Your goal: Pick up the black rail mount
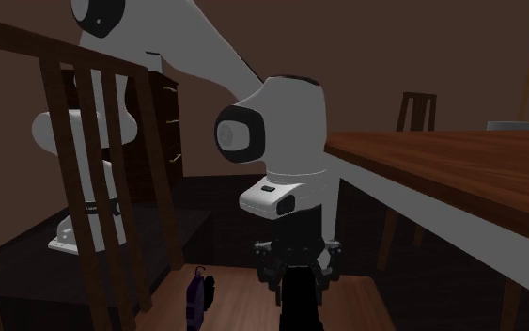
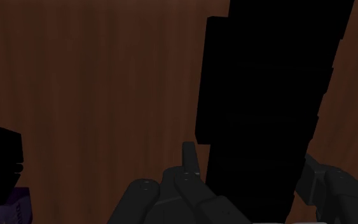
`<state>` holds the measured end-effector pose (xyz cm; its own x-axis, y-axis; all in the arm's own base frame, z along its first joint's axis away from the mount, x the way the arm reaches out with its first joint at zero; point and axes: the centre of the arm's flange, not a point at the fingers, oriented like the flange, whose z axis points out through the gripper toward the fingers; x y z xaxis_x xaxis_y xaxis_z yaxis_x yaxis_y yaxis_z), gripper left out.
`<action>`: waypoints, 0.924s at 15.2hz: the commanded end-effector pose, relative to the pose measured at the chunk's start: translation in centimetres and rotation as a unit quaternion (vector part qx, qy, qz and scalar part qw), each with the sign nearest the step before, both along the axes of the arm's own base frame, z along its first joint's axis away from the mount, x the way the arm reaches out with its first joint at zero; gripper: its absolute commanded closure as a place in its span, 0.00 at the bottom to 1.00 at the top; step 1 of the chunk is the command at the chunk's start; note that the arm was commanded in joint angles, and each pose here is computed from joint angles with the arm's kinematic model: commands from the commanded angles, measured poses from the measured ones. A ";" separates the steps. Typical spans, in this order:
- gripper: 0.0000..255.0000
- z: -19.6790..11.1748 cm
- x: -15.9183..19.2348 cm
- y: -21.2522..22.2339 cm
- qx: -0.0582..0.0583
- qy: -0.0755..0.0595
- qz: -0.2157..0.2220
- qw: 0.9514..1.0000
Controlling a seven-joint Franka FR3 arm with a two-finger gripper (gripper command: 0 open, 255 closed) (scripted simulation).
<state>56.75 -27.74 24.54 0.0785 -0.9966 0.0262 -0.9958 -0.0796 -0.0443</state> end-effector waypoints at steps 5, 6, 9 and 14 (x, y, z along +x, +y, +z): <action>1.00 1.0 0.0 0.0 0.000 0.001 0.000 1.000; 1.00 1.5 0.0 0.0 0.000 0.001 0.000 1.000; 1.00 3.1 0.0 0.0 0.000 0.001 0.000 1.000; 1.00 5.8 0.0 0.0 0.000 0.001 0.000 1.000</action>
